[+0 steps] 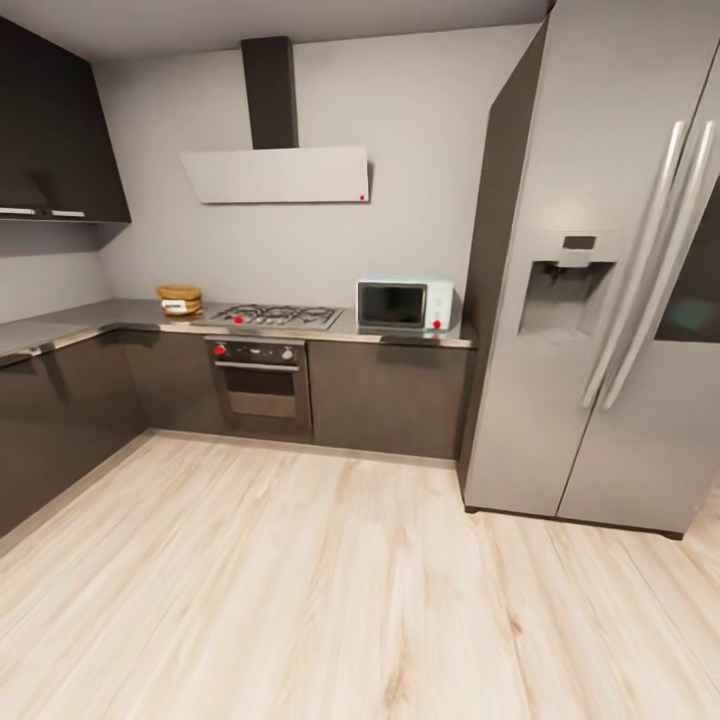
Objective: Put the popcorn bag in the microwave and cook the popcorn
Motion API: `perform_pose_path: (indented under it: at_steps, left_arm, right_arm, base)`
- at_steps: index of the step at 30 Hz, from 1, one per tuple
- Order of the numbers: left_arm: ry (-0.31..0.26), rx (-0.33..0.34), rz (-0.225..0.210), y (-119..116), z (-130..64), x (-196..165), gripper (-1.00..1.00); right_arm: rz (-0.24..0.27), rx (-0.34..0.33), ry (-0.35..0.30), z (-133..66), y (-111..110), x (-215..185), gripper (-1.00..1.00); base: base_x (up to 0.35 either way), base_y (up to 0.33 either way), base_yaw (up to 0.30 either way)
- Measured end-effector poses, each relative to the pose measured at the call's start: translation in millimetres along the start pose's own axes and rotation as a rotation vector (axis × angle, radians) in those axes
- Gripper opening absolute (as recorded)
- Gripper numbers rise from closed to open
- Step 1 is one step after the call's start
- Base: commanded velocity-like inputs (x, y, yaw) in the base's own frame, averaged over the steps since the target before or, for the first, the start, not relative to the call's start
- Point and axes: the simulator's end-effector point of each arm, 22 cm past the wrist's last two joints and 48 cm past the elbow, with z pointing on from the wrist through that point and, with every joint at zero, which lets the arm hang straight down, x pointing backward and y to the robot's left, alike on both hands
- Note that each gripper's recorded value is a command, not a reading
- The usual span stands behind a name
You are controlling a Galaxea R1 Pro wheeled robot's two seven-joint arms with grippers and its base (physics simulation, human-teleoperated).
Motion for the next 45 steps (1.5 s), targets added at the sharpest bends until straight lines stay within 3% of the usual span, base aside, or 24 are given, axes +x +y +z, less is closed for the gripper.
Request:
perform_pose_path:
  at_steps: [45]
  left_arm:
    - [0.0, 0.0, 0.0, 0.2, 0.0, 0.0, 1.0]
  right_arm:
    - [0.0, 0.0, 0.0, 0.0, 0.0, 0.2, 1.0]
  base:
    - [0.34, 0.0, 0.0]
